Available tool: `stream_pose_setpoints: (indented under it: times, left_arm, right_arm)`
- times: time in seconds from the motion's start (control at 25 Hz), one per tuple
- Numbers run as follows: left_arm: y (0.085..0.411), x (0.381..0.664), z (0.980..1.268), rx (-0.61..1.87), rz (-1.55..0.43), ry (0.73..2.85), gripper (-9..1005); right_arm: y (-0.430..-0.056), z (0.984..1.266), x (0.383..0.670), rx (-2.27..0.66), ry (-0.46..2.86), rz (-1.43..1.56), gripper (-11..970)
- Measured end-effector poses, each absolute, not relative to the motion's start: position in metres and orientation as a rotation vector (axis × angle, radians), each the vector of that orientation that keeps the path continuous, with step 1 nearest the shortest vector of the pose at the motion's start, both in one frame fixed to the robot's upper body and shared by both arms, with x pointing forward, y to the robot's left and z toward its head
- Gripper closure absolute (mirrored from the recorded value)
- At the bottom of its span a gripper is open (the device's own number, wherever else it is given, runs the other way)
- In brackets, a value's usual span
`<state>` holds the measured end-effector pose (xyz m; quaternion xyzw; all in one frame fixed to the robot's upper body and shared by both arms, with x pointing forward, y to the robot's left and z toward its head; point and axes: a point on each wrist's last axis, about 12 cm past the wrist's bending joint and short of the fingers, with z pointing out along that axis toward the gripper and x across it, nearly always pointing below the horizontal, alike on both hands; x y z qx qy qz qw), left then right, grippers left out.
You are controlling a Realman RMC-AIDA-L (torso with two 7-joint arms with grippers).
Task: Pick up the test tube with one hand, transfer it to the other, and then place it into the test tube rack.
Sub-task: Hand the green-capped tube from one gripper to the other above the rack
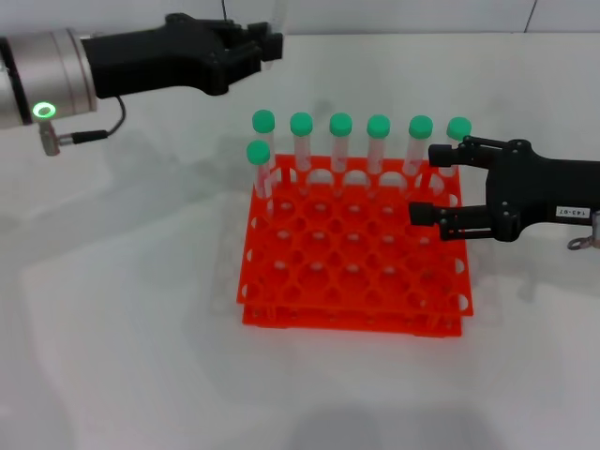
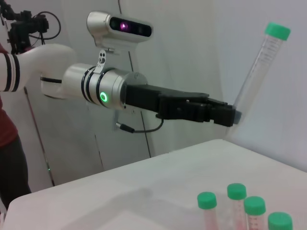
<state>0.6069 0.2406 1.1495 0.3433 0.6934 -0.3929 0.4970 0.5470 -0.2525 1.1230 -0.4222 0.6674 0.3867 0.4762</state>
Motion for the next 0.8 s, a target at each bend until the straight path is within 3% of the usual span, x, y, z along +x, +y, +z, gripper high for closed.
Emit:
stream_pose_setpoints:
  times: [0.52,0.8]
  left_arm:
    - [0.195,0.608,1.147,1.073,-1.029,1.672,815]
    - [0.187,0.604,1.143,1.131,-1.041,1.689,814]
  right_arm:
    - [-0.261,1.130,0.546,-1.016,1.600,0.955,89]
    - [-0.263,1.132,0.547,-1.007,1.598,0.941,90]
